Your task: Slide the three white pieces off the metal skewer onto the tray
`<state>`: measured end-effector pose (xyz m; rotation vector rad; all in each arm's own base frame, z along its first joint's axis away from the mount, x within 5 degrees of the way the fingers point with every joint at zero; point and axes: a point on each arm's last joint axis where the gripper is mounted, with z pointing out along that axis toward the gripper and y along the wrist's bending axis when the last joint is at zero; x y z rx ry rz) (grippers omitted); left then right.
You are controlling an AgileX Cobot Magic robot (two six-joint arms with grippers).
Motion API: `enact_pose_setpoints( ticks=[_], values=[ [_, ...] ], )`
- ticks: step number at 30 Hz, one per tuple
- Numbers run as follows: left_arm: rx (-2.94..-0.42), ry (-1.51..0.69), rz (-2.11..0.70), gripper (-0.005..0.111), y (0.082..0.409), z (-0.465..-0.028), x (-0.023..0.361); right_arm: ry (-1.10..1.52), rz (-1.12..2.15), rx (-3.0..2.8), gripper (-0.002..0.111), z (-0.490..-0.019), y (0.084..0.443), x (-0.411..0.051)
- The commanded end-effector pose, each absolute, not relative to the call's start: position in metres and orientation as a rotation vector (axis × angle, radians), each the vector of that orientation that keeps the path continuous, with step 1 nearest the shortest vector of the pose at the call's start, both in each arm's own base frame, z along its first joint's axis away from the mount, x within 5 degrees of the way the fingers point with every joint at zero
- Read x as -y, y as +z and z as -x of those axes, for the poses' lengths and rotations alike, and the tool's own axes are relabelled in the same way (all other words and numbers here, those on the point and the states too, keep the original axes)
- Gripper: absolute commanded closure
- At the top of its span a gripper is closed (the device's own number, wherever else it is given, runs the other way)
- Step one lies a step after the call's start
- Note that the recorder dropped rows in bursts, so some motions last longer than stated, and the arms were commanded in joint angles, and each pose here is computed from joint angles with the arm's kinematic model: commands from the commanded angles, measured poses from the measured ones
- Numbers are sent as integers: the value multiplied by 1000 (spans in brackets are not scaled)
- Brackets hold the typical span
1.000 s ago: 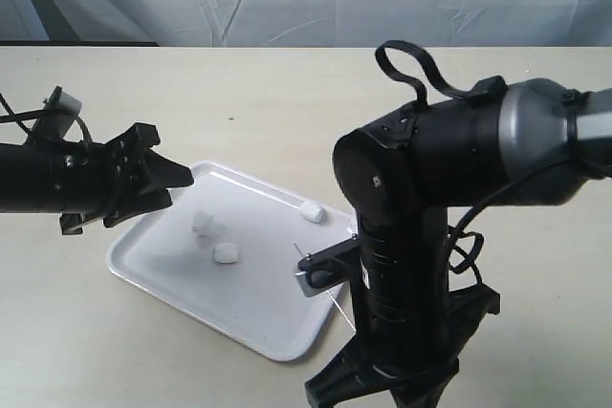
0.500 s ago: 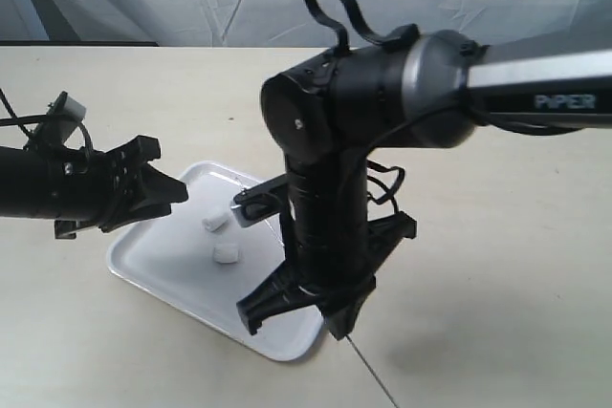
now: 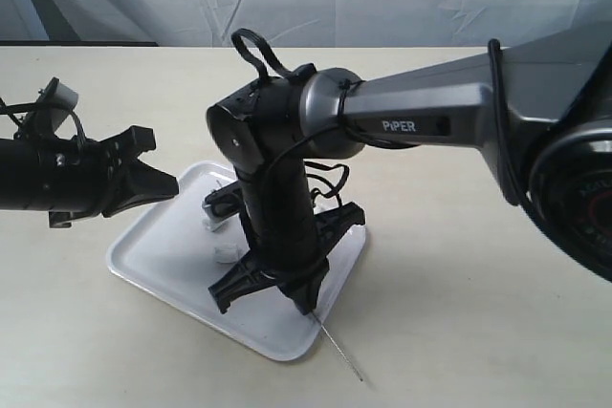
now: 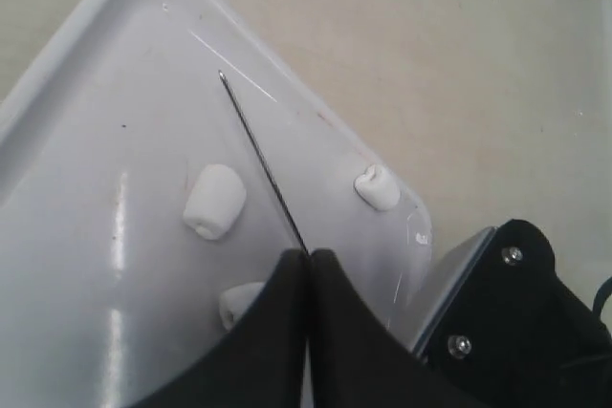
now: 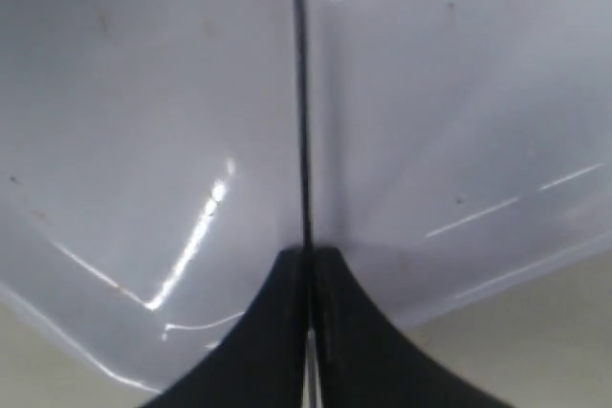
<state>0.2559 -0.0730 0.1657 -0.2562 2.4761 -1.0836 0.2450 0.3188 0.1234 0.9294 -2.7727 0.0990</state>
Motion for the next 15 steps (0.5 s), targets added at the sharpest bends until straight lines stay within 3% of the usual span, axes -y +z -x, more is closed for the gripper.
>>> enact_pose_setpoints(
  ticks=[1, 8, 15],
  values=[
    [-2463, -1083, 275, 107, 168, -257, 73, 93, -954, 2780, 109, -249, 126, -319],
    [-2463, -1083, 275, 107, 168, -257, 73, 33, -997, 2743, 104, -246, 126, -321],
    [-2463, -1083, 275, 107, 168, -257, 73, 2, -980, 2736, 48, -244, 126, -323]
  ],
)
